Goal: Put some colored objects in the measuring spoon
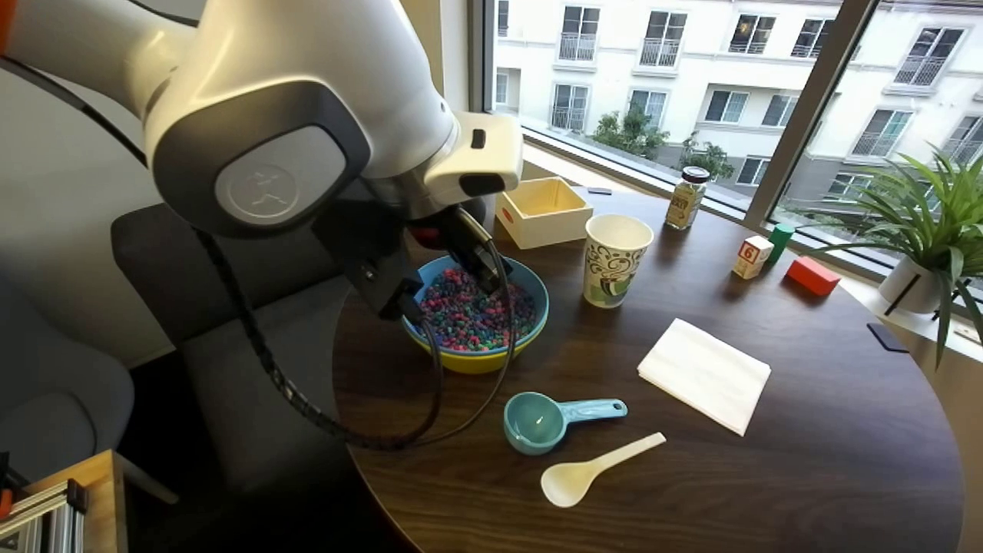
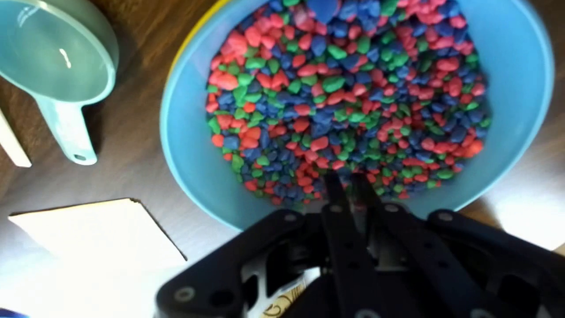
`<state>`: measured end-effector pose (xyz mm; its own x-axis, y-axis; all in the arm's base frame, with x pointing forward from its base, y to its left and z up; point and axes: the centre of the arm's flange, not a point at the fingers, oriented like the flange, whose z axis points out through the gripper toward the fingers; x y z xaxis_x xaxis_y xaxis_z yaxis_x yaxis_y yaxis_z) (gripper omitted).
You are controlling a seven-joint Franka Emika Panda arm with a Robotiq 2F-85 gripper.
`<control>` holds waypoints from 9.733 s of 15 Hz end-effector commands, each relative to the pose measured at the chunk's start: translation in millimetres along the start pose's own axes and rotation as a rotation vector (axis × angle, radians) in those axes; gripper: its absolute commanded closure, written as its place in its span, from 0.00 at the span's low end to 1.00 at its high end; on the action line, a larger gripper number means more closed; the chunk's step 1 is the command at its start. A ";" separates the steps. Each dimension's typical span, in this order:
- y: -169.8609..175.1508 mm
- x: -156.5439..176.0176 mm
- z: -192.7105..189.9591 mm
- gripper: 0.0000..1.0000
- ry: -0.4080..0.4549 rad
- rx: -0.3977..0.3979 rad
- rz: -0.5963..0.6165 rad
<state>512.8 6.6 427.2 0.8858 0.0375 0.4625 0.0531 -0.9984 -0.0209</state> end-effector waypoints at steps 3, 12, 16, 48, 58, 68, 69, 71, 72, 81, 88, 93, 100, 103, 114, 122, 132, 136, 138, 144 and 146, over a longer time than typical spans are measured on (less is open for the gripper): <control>20.1 -3.9 -33.7 0.98 0.008 -0.034 0.110; 97.1 -41.1 -18.1 0.98 -0.051 -0.084 0.270; 112.0 -48.2 -12.5 0.98 -0.050 -0.104 0.292; 106.3 -7.6 -34.4 0.00 0.088 -0.140 0.197; -2.4 10.0 -2.8 0.00 0.028 0.025 0.019; -8.1 -5.6 25.8 0.65 -0.051 0.045 -0.010; -7.7 -7.4 27.0 0.54 -0.059 0.044 -0.014; -6.9 -10.2 29.2 0.30 -0.069 0.042 -0.021; -6.4 -11.0 30.0 0.30 -0.073 0.042 -0.022; -3.7 -10.9 28.5 1.00 -0.074 0.040 -0.040; -0.1 1.6 -0.5 0.98 -0.016 0.026 -0.037; 22.6 3.5 -37.3 0.98 0.021 -0.014 0.026; 85.9 -28.8 -40.9 0.98 -0.041 -0.072 0.173; 99.6 -44.3 -31.0 0.98 -0.079 -0.074 0.206; 128.8 -60.3 -12.3 0.98 -0.078 -0.096 0.246; 129.7 -53.9 0.7 0.98 -0.032 -0.104 0.237; 125.3 -50.7 5.7 0.38 -0.029 -0.107 0.231; 130.8 -44.2 -5.8 0.07 0.011 -0.136 0.228; 131.9 -37.5 -15.9 0.00 0.040 -0.148 0.219; 94.3 -6.4 -63.7 0.00 0.138 -0.114 0.109; 73.9 -0.2 -77.0 0.00 0.148 -0.088 0.075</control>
<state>488.9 -95.4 472.9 0.8065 -0.0812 0.5856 -0.1167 -0.9929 0.0231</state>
